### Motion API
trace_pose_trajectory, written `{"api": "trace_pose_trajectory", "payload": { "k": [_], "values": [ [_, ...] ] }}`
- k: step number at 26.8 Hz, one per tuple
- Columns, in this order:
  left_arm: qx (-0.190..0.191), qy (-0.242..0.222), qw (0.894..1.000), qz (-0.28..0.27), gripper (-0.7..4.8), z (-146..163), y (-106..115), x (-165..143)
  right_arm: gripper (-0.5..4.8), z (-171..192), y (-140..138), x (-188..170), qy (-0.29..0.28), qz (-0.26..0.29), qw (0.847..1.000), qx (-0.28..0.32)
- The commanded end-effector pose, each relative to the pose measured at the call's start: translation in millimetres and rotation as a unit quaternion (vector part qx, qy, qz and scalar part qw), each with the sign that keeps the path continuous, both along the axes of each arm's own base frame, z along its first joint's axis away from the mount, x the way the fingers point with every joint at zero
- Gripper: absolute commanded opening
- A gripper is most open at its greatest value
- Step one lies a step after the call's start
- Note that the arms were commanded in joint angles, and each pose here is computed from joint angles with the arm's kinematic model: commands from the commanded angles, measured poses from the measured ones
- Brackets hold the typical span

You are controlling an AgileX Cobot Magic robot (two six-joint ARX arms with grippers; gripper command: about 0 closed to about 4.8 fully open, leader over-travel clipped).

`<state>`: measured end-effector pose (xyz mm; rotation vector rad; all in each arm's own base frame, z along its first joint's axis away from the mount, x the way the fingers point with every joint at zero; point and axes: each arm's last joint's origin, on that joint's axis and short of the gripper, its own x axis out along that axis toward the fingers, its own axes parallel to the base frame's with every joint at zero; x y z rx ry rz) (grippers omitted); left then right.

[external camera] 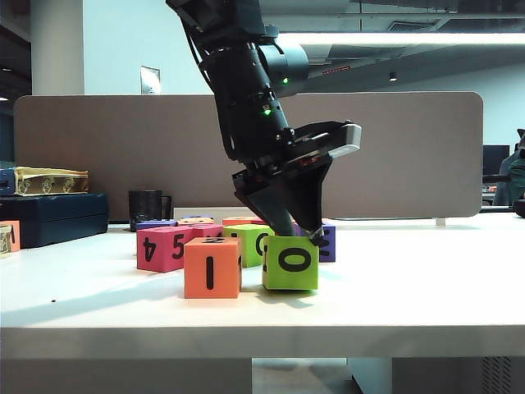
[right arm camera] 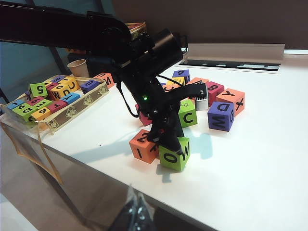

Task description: Select the appropriate blocks from the scattered letter blocks on the table and arrange them in a row to spell out "23".

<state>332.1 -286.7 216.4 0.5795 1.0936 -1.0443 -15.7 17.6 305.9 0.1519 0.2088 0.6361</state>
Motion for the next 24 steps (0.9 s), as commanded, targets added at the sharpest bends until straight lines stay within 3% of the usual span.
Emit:
{"api": "trace_pose_trajectory", "payload": {
  "k": [1,4,7,12,24],
  "values": [
    [0.025,0.031,0.999,-0.001,2.79,-10.0,2.4,-3.7,-0.01,1.7,0.0,0.2,-0.008,-0.001,1.000,-0.001],
    [0.028,0.034,0.999,-0.001,2.87,-10.2,2.9,-4.3,-0.01,1.7,0.0,0.2,-0.008,-0.001,1.000,-0.001],
    [0.030,0.036,0.999,-0.001,3.50,-9.5,3.5,-4.9,-0.01,1.6,0.0,0.2,-0.007,-0.001,1.000,-0.001],
    [0.033,0.020,0.999,0.003,3.50,-2.0,5.1,-5.7,-0.01,1.6,0.0,0.2,-0.007,0.000,1.000,-0.001],
    [-0.011,-0.030,0.999,-0.010,3.36,27.4,3.6,-10.4,-0.01,1.6,0.0,0.2,-0.007,0.000,1.000,-0.001]
  ]
}}
